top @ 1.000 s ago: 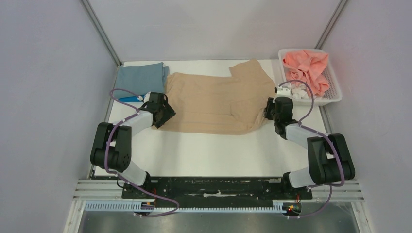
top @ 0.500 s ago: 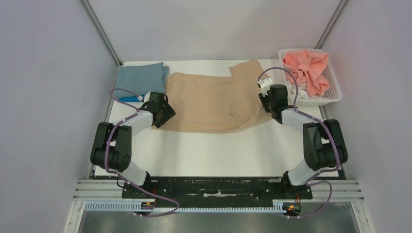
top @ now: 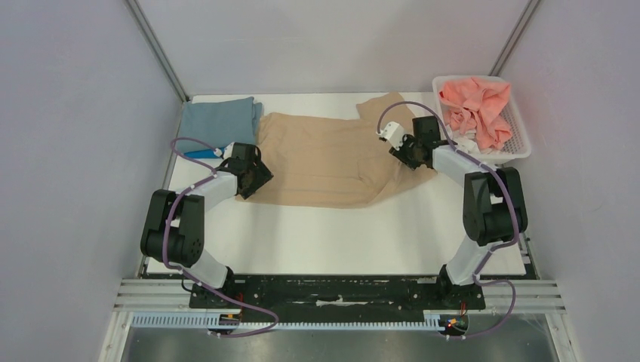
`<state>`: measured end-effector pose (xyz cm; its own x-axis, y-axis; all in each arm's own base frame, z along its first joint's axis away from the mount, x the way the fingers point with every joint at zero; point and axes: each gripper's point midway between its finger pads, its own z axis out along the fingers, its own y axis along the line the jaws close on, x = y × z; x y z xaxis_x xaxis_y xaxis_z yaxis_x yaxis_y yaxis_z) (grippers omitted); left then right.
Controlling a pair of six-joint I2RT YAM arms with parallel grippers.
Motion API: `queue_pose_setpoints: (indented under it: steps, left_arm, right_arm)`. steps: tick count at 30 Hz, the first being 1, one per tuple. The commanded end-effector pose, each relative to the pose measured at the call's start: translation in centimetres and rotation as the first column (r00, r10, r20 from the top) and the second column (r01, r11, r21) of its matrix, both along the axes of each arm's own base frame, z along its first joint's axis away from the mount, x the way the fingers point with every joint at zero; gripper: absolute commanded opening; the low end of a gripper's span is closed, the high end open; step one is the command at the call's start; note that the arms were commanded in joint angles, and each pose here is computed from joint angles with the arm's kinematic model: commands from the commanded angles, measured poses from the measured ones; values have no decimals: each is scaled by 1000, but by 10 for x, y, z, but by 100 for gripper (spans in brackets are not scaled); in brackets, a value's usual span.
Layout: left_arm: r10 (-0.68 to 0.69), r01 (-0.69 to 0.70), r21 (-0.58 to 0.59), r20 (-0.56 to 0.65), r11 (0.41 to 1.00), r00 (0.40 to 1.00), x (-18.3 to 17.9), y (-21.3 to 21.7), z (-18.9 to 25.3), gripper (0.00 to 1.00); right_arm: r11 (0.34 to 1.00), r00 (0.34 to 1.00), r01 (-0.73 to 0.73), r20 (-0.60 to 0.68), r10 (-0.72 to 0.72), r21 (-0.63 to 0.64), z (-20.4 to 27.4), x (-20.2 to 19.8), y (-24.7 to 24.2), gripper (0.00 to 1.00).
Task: Fold and stack the t-shirts
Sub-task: Fold the flattened tshirt in 1/3 of the way
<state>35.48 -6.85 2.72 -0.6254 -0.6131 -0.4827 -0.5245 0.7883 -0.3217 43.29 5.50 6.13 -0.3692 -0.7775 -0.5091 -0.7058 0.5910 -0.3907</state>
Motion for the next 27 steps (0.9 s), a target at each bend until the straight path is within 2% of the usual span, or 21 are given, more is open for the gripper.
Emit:
queue_pose_setpoints:
  steps: [1,4,6,10,12,14,15,17,19,23,24,27]
  left_arm:
    - [0,14,84,-167,996,986,-35,18,-34,76]
    - [1,14,86,-171,996,985,-36,18,-35,76]
    - [0,14,86,-169,996,986,-36,18,-35,76]
    - [1,14,86,-168,996,986,-35,18,-34,75]
    - [2,13,88,-171,996,985,-36,19,-35,75]
    - [2,13,88,-170,996,985,-35,19,-35,75]
    - [1,14,88,-170,996,985,-36,18,-35,75]
    - [4,11,89,-170,996,985,-36,19,-35,75]
    - [4,11,88,-170,996,985,-36,19,-35,75]
    - [7,8,87,-169,996,986,-36,19,-35,75]
    - [6,8,87,-169,996,986,-36,19,-35,75]
    - [6,10,88,-170,996,985,-36,19,-35,75]
  right_arm:
    - [991,991,-121,-69,117,-53,-5,-3,2,25]
    - [991,981,-127,-155,118,-45,-12,-12,2,10]
    - [994,985,-105,-142,98,-40,-10,-13,2,0]
    - [991,992,124,35,-122,-44,9,-4,-22,0]
    - [960,959,273,63,-277,65,24,-6,-32,0]
    - [909,934,355,-50,-353,218,27,-22,-26,0]
    - [884,919,395,-111,-379,251,24,-36,-23,0]
    - [811,851,521,-237,-468,266,8,-68,-21,0]
    - [792,827,546,-328,-457,273,-5,-99,-13,0]
    - [750,760,623,-400,-512,223,-19,-140,-28,0]
    - [748,761,618,-427,-489,243,-21,-149,-24,0]
    - [673,735,664,-448,-509,325,-20,-160,-38,0]
